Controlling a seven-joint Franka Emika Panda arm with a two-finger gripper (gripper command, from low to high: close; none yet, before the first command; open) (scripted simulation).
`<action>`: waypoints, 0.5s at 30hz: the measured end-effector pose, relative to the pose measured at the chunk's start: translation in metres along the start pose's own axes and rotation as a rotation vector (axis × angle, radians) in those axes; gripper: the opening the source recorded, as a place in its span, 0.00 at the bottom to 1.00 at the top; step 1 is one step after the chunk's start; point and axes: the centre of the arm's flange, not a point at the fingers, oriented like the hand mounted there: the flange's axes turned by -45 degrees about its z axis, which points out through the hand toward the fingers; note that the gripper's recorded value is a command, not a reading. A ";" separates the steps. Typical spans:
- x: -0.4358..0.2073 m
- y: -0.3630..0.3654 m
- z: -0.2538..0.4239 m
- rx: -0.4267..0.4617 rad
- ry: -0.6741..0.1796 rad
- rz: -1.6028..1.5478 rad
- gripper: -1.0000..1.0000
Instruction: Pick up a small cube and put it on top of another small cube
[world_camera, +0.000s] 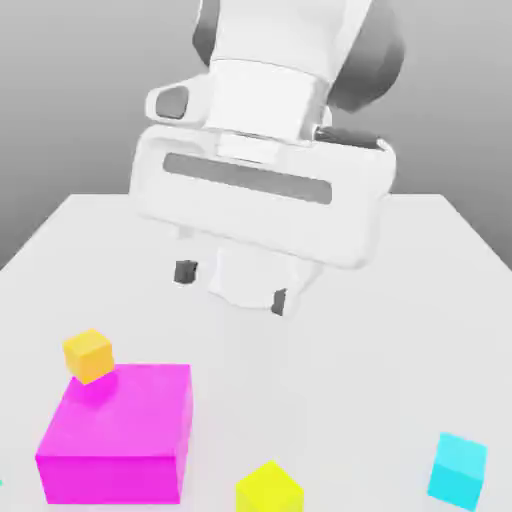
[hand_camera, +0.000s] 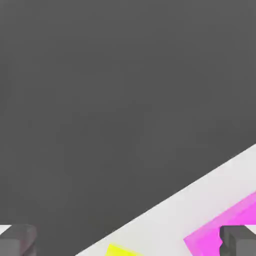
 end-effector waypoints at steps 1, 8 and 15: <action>-0.004 0.000 0.017 -0.007 -0.025 0.026 0.50; -0.047 -0.005 0.123 -0.033 -0.205 0.204 0.50; -0.085 -0.007 0.213 -0.033 -0.284 0.286 0.00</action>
